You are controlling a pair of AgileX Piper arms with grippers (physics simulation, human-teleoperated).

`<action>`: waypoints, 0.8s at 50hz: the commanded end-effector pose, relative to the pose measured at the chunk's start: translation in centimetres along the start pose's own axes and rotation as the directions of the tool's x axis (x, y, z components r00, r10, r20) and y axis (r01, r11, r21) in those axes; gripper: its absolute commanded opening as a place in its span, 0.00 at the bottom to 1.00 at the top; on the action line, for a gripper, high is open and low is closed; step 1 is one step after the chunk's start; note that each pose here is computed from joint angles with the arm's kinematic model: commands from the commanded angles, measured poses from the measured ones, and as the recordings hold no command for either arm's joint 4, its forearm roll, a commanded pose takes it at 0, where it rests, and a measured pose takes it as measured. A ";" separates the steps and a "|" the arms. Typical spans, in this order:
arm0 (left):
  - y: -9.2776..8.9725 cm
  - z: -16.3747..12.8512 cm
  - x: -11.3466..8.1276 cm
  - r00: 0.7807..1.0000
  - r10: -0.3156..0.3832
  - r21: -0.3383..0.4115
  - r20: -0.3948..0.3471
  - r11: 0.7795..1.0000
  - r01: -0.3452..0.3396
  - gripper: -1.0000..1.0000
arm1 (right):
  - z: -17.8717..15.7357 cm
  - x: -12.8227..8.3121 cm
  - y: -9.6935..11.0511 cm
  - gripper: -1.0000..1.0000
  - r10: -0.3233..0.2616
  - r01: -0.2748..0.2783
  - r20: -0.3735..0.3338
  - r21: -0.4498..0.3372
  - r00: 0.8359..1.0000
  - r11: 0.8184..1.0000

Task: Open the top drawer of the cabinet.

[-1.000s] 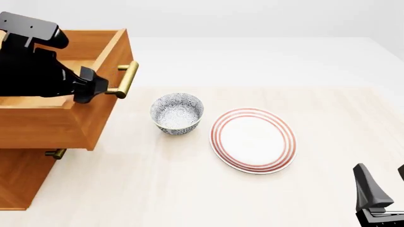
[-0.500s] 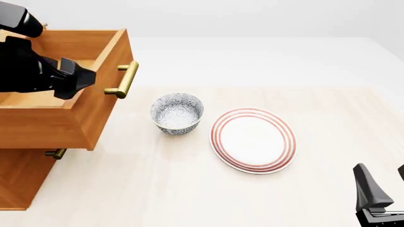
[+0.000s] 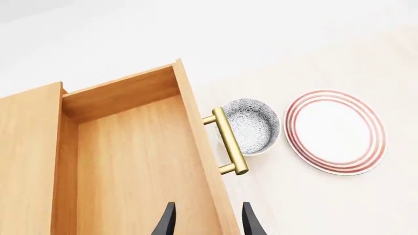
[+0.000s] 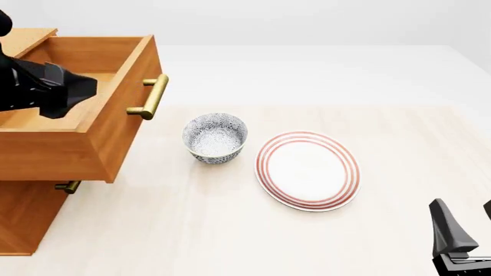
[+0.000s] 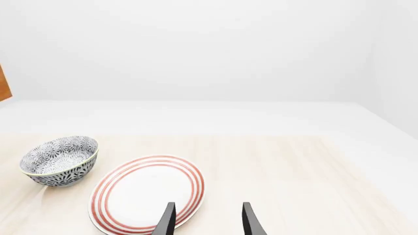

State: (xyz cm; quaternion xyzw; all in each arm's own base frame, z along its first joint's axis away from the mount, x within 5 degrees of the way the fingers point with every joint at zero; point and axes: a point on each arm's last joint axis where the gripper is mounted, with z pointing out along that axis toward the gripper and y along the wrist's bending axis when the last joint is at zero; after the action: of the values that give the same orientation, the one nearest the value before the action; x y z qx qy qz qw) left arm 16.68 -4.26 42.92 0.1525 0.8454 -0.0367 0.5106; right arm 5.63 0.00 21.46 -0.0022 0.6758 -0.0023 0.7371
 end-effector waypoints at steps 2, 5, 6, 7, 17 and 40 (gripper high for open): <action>0.5 -2.1 -0.2 0.998 -0.005 -0.032 0.057 0.999 0.007 1.00 | 0.0 0.0 0.0 1.00 -0.001 0.001 0.000 0.000 1.000 1.000; 0.5 -2.7 -0.5 0.997 0.006 -0.035 0.072 0.999 -0.003 1.00 | 0.0 0.0 0.0 1.00 0.000 0.000 0.000 0.000 1.000 1.000; 0.6 -3.1 -0.5 0.997 0.004 -0.041 0.078 0.999 -0.001 1.00 | 0.0 0.0 0.0 1.00 0.000 0.000 0.000 0.000 1.000 1.000; 0.6 -3.1 -0.5 0.997 0.004 -0.041 0.078 0.999 -0.001 1.00 | 0.0 0.0 0.0 1.00 0.000 0.000 0.000 0.000 1.000 1.000; 1.0 -5.1 -0.7 0.993 -0.002 -0.075 0.121 0.997 0.011 1.00 | 0.0 0.0 0.0 1.00 0.000 0.000 0.000 0.000 1.000 1.000; 1.5 -8.5 -1.4 0.976 -0.001 -0.141 0.218 0.989 0.033 1.00 | 0.0 0.0 0.0 1.00 0.000 0.000 0.000 0.000 1.000 1.000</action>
State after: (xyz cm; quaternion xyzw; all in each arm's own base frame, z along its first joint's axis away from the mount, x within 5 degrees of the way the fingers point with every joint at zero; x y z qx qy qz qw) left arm 11.90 -1.83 47.19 0.1151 0.8021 -0.0061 0.5859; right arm 5.63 0.00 21.46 -0.0022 0.6758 -0.0023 0.7371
